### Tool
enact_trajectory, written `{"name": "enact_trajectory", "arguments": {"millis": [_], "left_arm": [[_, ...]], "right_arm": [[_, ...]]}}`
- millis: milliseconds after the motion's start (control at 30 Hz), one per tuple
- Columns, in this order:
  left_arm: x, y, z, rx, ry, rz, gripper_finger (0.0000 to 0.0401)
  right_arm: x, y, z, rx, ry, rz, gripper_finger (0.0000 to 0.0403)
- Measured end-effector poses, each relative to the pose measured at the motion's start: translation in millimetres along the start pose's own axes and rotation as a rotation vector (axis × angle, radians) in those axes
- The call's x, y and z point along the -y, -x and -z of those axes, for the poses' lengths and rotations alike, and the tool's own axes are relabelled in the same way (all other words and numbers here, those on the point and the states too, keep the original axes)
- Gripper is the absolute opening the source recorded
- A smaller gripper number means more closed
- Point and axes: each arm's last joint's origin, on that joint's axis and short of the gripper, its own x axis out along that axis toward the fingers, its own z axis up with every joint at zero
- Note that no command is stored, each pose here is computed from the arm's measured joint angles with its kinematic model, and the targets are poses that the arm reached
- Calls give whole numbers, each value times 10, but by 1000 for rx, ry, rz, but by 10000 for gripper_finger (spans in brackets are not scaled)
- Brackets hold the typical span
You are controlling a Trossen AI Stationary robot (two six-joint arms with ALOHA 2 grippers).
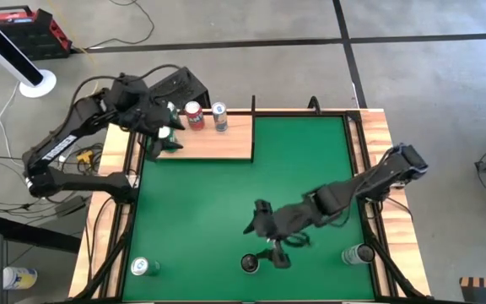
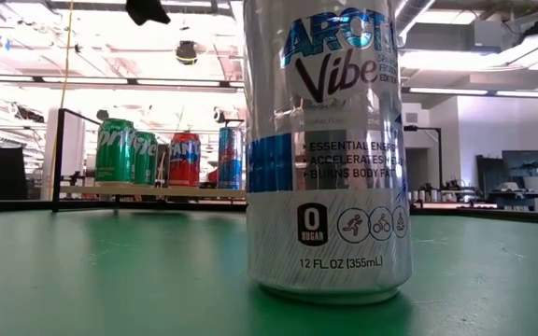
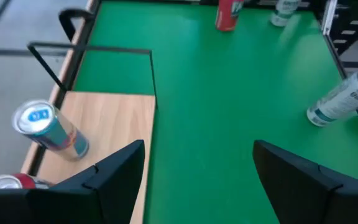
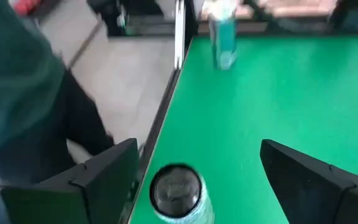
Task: Place canned beverage on shelf
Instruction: Put the left white and blue soda can on the shelf
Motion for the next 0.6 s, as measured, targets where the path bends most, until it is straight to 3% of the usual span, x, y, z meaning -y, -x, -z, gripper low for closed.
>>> {"name": "enact_trajectory", "arguments": {"millis": [233,600], "left_arm": [[60,120,15,18,-10,-46,284],[120,116,53,-21,6,-4,284]], "right_arm": [[-208,-325,32,-144,32,-65,359],[-142,-697,235,-236,66,-46,359]]}}
